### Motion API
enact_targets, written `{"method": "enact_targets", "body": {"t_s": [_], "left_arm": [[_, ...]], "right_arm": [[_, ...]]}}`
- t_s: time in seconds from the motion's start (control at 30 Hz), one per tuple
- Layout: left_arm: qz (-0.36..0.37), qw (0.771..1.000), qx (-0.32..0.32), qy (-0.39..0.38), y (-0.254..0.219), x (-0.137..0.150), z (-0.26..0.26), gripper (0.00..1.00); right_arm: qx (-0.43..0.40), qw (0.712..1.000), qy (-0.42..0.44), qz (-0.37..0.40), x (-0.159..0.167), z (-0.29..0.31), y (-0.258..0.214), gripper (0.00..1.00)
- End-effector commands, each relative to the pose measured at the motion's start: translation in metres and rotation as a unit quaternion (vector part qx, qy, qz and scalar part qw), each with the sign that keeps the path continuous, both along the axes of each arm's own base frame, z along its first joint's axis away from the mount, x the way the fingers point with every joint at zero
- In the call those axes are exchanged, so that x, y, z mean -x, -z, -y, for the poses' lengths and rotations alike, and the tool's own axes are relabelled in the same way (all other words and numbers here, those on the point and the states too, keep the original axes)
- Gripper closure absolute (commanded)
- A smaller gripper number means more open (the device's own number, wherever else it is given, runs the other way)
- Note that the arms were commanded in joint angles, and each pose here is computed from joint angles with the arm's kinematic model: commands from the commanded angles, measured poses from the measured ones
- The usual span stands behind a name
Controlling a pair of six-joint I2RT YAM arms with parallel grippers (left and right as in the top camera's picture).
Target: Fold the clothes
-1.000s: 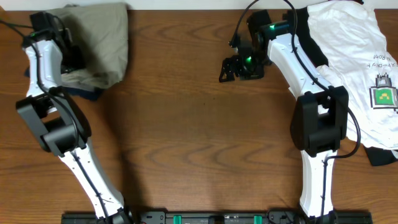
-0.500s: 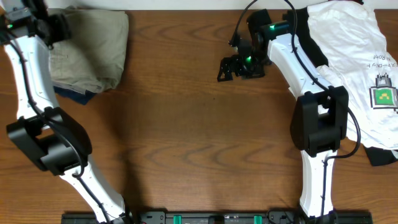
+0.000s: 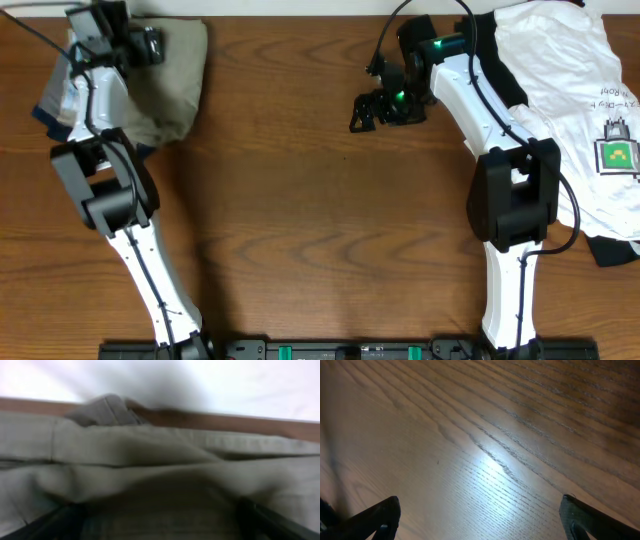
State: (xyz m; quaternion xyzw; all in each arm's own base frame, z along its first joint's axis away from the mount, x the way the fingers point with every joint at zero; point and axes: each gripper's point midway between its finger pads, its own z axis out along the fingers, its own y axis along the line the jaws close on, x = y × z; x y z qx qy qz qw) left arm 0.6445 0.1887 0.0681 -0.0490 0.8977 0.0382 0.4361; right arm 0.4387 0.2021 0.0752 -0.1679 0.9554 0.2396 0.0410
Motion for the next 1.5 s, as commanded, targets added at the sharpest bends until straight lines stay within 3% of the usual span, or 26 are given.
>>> {"method": "enact_targets", "body": {"t_s": [0.0,0.17,0.3,0.47,0.63,0.97,1.27,1.47], "left_arm": [[-0.029,1.0,0.004,0.0,0.047,0.004,-0.004,0.02],[-0.067,0.998,0.017,0.0,0.098,0.014,-0.002,0.02],[-0.067,0.998,0.017,-0.001,0.097,0.014,-0.003,0.02],[-0.046,0.999,0.01,-0.001,0.045,0.011,-0.003,0.02],[-0.017,1.0,0.0,-0.001,-0.041,0.02,0.0,0.02],[0.011,1.0,-0.01,-0.001,-0.191,0.084,0.021,0.02],[0.024,1.0,-0.014,-0.001,-0.227,0.105,0.029,0.02],[0.01,1.0,-0.009,-0.001,-0.221,0.108,0.03,0.02]], "right_arm": [[-0.003,1.0,-0.015,0.014,-0.003,-0.006,-0.003,0.01],[-0.004,1.0,-0.015,0.017,-0.004,-0.006,-0.003,0.01],[-0.005,1.0,-0.015,0.022,-0.007,-0.007,-0.004,0.01],[-0.001,0.999,-0.012,0.032,-0.012,-0.003,-0.005,0.01],[0.008,0.998,-0.011,0.067,-0.029,0.006,-0.018,0.01],[0.048,0.975,0.022,0.214,-0.088,0.031,-0.102,0.01],[0.011,0.944,0.039,0.326,-0.084,0.028,-0.225,0.01],[-0.04,0.944,0.046,0.324,-0.066,0.005,-0.251,0.01]]}}
